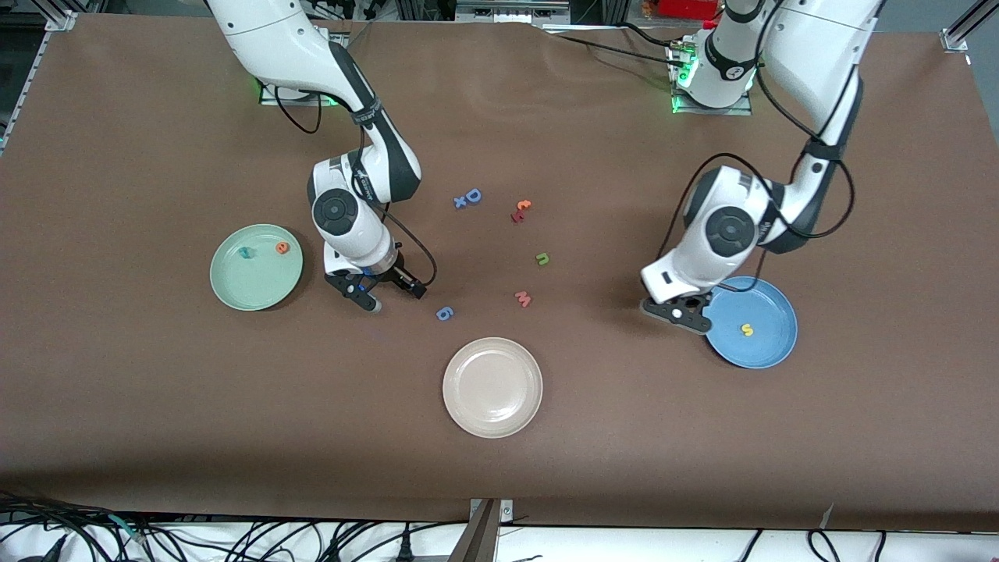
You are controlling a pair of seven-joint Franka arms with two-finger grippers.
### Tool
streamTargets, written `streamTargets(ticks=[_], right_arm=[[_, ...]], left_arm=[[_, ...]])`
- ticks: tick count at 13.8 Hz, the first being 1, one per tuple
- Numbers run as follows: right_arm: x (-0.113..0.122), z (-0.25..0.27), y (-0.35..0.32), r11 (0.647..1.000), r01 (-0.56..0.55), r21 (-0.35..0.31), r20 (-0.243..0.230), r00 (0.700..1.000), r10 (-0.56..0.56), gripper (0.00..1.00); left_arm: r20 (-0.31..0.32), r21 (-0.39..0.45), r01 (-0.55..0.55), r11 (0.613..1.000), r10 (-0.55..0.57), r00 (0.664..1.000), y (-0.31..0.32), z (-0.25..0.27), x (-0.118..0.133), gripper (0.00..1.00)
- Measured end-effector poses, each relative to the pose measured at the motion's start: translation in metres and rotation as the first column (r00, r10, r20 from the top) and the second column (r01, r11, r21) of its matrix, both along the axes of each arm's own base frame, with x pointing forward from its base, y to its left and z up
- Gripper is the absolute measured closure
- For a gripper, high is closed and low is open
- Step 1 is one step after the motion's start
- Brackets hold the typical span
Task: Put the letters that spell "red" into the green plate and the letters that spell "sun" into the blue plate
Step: 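Drop the yellow u on the blue plate while the right gripper grasps a teal letter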
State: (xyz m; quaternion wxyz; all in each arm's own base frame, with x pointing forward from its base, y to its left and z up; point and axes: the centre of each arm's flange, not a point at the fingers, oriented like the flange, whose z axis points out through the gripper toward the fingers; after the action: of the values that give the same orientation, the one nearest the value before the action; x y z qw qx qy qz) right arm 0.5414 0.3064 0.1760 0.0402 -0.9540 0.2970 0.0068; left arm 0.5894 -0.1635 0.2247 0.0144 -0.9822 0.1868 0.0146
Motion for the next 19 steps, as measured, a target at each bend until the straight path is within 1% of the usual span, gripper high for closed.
streamTargets(ticks=[3, 4, 5, 6, 7, 8, 9, 10, 11, 12, 13, 15, 16, 17, 18, 19], right_arm=[[-0.006, -0.007, 0.007, 1.0, -0.015, -0.008, -0.01, 1.0, 0.015, 0.12], [-0.007, -0.007, 0.007, 1.0, -0.015, -0.009, -0.013, 1.0, 0.015, 0.19], [-0.006, -0.006, 0.007, 1.0, -0.015, -0.008, -0.01, 1.0, 0.015, 0.3], [-0.006, -0.006, 0.007, 1.0, -0.015, -0.008, -0.011, 1.0, 0.014, 0.3], [-0.006, -0.005, 0.007, 1.0, -0.014, -0.007, -0.008, 1.0, 0.014, 0.37], [-0.005, -0.004, 0.006, 1.0, -0.013, -0.007, -0.006, 1.0, 0.013, 0.46], [-0.004, -0.004, 0.005, 1.0, -0.011, -0.008, -0.006, 1.0, 0.011, 0.48], [-0.004, -0.004, 0.005, 1.0, -0.011, -0.008, -0.006, 1.0, 0.011, 0.48], [-0.003, -0.003, 0.004, 1.0, -0.009, -0.008, -0.003, 1.0, 0.009, 0.58], [-0.003, 0.0, 0.003, 1.0, -0.007, -0.008, -0.004, 1.0, 0.007, 0.66], [-0.002, 0.001, 0.002, 1.0, -0.005, -0.008, -0.004, 1.0, 0.005, 0.67], [-0.002, 0.001, 0.001, 1.0, -0.004, -0.009, -0.004, 1.0, 0.004, 0.67], [-0.002, 0.001, 0.001, 1.0, -0.004, -0.009, -0.004, 1.0, 0.004, 0.67], [-0.002, 0.001, 0.0, 1.0, -0.003, -0.01, -0.005, 1.0, 0.003, 0.67], [-0.001, 0.002, -0.002, 1.0, -0.001, -0.013, -0.01, 1.0, 0.001, 0.68], [0.0, 0.002, -0.007, 1.0, 0.005, -0.023, -0.026, 1.0, -0.006, 0.69]], left_arm=[[0.009, -0.003, 0.048, 0.999, -0.048, 0.999, 0.042, 0.009, 0.013, 0.73], [0.015, -0.005, 0.075, 0.997, -0.075, 0.997, 0.055, 0.013, 0.018, 0.73], [0.017, -0.005, 0.098, 0.995, -0.098, 0.995, 0.068, 0.017, 0.023, 0.73], [0.019, -0.004, 0.121, 0.993, -0.121, 0.993, 0.082, 0.021, 0.028, 0.73], [0.021, -0.004, 0.145, 0.989, -0.145, 0.989, 0.096, 0.024, 0.032, 0.73], [0.024, -0.003, 0.168, 0.986, -0.168, 0.986, 0.107, 0.027, 0.036, 0.73], [0.026, -0.003, 0.187, 0.982, -0.186, 0.982, 0.116, 0.029, 0.038, 0.72], [0.026, -0.003, 0.194, 0.981, -0.194, 0.981, 0.122, 0.029, 0.04, 0.71], [0.024, -0.003, 0.197, 0.98, -0.197, 0.98, 0.126, 0.028, 0.04, 0.7], [0.021, -0.004, 0.198, 0.98, -0.198, 0.98, 0.128, 0.027, 0.04, 0.61], [0.019, -0.004, 0.195, 0.981, -0.195, 0.981, 0.131, 0.025, 0.04, 0.5], [0.016, -0.005, 0.188, 0.982, -0.188, 0.982, 0.135, 0.023, 0.04, 0.33], [0.016, -0.006, 0.189, 0.982, -0.189, 0.982, 0.135, 0.023, 0.04, 0.22], [0.017, -0.008, 0.192, 0.981, -0.192, 0.981, 0.131, 0.023, 0.04, 0.14], [0.018, -0.013, 0.187, 0.982, -0.187, 0.982, 0.125, 0.023, 0.04, 0.02], [0.019, -0.019, 0.164, 0.986, -0.163, 0.986, 0.116, 0.023, 0.039, 0.0]])
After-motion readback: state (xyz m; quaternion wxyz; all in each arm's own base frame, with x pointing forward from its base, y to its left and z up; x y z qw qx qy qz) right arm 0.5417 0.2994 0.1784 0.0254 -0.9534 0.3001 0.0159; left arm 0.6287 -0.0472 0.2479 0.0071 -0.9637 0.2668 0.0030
